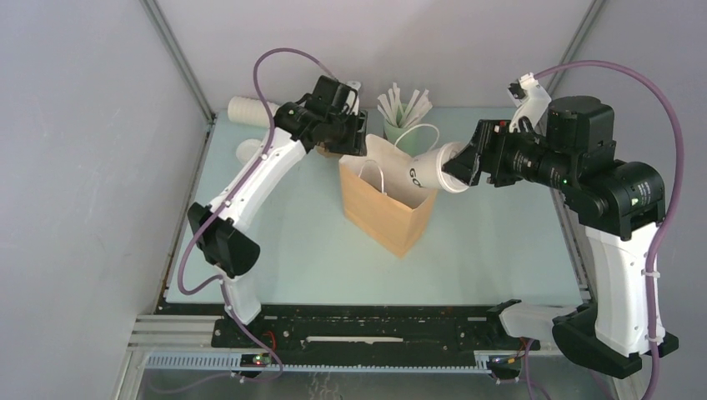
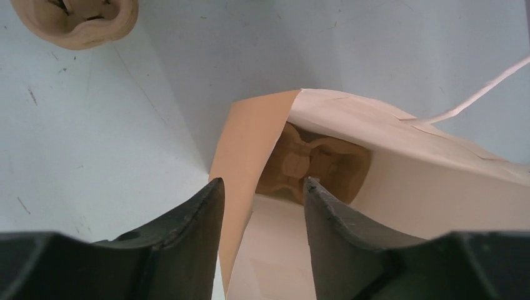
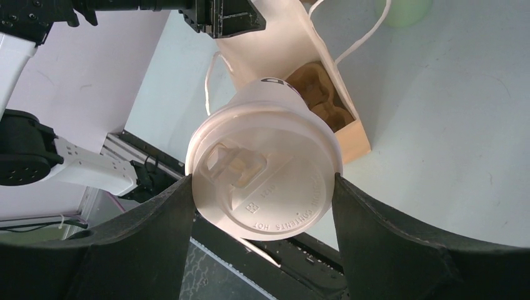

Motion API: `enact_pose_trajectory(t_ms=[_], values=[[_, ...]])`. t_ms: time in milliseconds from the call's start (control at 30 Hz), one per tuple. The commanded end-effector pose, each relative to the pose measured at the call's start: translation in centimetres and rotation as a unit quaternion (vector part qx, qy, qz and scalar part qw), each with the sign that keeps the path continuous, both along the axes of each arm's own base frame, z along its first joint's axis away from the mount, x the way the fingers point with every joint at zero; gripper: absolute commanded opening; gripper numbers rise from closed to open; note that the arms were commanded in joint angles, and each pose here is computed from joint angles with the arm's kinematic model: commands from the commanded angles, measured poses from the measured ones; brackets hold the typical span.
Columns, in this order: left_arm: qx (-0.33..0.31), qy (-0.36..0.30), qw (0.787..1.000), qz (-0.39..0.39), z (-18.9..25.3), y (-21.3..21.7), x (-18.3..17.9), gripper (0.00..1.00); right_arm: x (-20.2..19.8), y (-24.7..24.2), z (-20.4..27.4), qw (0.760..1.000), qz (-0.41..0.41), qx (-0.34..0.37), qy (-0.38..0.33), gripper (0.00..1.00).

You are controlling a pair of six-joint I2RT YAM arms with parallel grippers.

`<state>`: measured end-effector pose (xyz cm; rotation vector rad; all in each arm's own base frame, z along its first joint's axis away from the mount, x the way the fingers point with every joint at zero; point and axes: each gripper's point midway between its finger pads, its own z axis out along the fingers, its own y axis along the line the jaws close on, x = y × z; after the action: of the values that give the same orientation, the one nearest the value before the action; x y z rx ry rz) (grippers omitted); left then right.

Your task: Pack the takeout coffee

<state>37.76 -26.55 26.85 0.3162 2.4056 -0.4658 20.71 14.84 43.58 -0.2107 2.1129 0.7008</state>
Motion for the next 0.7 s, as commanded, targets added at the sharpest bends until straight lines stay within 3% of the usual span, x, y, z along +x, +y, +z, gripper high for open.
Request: enact_pose_trajectory(t_ms=[0, 367, 433, 500, 533, 667], values=[[0.01, -0.047, 0.999, -0.012, 1.9, -0.2, 1.2, 0.52, -0.4, -0.7, 1.1, 1.0, -0.003, -0.002, -0.025, 0.56], [0.028, -0.071, 0.997, -0.02, 1.2, -2.3, 2.5, 0.33, -0.3, -0.3, 0.5, 1.0, 0.007, -0.005, -0.016, 0.56], [0.036, -0.079, 0.996, -0.013, 1.3, -2.1, 3.0, 0.25, -0.2, -0.2, 0.2, 1.0, 0.012, -0.006, -0.012, 0.56], [0.047, -0.091, 0.995, -0.004, 1.7, -1.7, 3.3, 0.06, -0.2, -0.1, -0.3, 1.0, 0.016, -0.01, -0.008, 0.55], [0.051, -0.096, 0.994, -0.004, 1.9, -1.5, 3.2, 0.01, -0.2, 0.0, -0.5, 1.0, 0.019, -0.012, -0.008, 0.55], [0.047, -0.154, 0.987, -0.015, 5.0, -1.3, 2.0, 0.0, 0.0, 0.4, -0.9, 0.999, 0.033, -0.02, -0.009, 0.53]])
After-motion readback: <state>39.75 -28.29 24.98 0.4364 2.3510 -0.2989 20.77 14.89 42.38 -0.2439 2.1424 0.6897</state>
